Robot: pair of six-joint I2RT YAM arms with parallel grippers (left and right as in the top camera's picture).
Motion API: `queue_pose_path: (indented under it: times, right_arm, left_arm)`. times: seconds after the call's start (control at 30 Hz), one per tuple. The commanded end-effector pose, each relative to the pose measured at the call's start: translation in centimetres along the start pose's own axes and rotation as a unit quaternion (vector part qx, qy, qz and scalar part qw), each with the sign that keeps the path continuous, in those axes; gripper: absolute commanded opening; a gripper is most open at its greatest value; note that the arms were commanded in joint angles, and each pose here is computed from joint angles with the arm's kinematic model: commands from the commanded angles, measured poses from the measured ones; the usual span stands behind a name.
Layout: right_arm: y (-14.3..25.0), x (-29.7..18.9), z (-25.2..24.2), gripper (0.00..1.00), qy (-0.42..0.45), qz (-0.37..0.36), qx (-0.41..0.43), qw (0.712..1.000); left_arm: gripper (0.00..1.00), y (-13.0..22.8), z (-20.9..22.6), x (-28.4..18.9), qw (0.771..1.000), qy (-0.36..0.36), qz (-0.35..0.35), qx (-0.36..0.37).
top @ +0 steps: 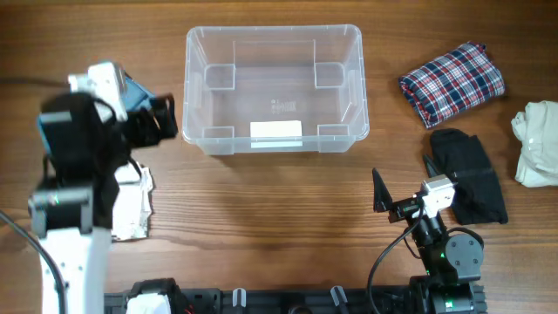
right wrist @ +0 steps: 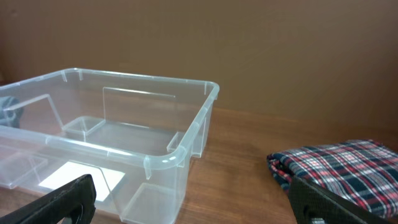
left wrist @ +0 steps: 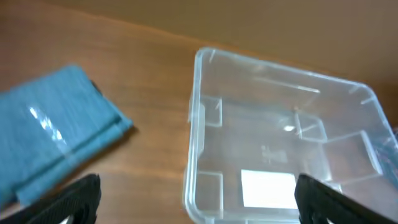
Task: Pack container
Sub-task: 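Move the left gripper to the folded blue denim and grasp it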
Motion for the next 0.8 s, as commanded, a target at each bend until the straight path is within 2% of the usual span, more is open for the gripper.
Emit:
queue_pose_path:
  times: [0.0,0.1,0.2,0.27,0.33,0.47,0.6,0.77]
  right_arm:
    - [-0.1,0.0,-0.1,1.0,0.006,-0.004,-0.01,1.0]
    - [-0.1,0.0,-0.1,1.0,0.006,-0.004,-0.01,1.0]
    - [-0.1,0.0,-0.1,1.0,0.006,-0.004,-0.01,1.0]
    - [-0.1,0.0,-0.1,1.0,0.006,-0.004,-0.01,1.0]
    - [-0.1,0.0,-0.1,1.0,0.006,-0.004,-0.01,1.0]
    - [-0.1,0.0,-0.1,1.0,0.006,-0.004,-0.01,1.0]
    - [-0.1,0.0,-0.1,1.0,0.006,-0.004,-0.01,1.0]
    - [-0.1,0.0,-0.1,1.0,0.006,-0.004,-0.01,1.0]
  left_arm:
    - [1.0,-3.4,-0.8,-0.3,0.998,-0.012,-0.005,0.057]
    - [1.0,-3.9,0.2,-0.5,0.997,-0.053,-0.022,0.058]
    - [1.0,-4.6,3.2,-0.4,0.984,-0.164,-0.04,0.062]
    - [1.0,-4.7,4.6,0.5,0.972,-0.211,-0.029,0.097]
    - [1.0,-4.0,6.5,2.9,0.962,-0.242,0.015,0.123]
    - [1.0,-2.6,9.2,8.8,0.955,-0.26,0.071,0.12]
    - [1.0,-0.2,11.1,14.2,0.942,-0.252,0.136,0.177]
    - [1.0,2.3,13.2,18.9,0.923,-0.245,0.181,0.235]
Point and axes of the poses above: each gripper's point midway between its finger pads, its own x axis out along the fingers, its own z axis along the line the jaws close on, y = z × x, the point moved 4 cm from there along -x, back along the fingers, and after that the axes turned 10 degrees about -x, right-handed, at the moved point
